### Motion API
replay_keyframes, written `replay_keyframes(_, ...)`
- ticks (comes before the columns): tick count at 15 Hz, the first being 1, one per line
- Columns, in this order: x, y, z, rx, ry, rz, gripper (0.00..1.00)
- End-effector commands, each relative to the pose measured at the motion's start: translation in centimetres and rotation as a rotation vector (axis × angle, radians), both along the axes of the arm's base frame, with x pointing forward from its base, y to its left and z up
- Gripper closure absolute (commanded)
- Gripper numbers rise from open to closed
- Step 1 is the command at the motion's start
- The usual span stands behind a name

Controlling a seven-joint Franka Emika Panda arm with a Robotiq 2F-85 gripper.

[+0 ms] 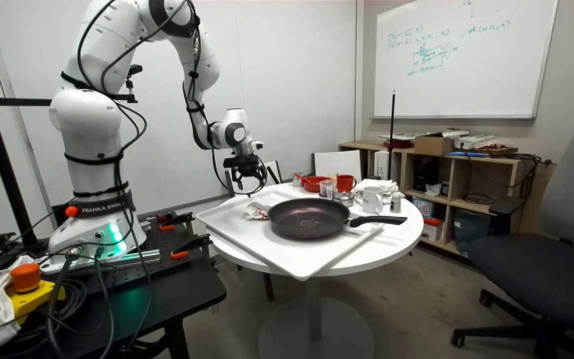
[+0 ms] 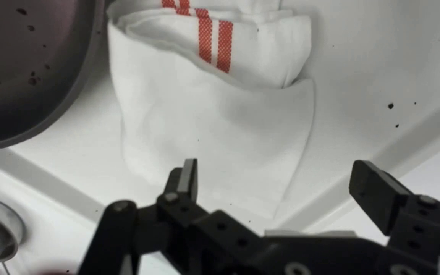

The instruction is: Pick up the napkin from the table and wipe the pan

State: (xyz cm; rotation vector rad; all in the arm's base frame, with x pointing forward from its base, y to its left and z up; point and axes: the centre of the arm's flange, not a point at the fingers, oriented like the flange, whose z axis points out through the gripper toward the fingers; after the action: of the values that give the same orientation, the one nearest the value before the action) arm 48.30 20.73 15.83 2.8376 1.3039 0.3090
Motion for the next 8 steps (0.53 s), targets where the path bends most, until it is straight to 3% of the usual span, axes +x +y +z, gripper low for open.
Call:
replay_keyframes(1,-0.8,-1.1,3.3,0.012,-0.068,-0.068,0.00)
replay_keyframes(8,2.6,-6.0,9.1,0.045,-0.204,-0.351,0.00)
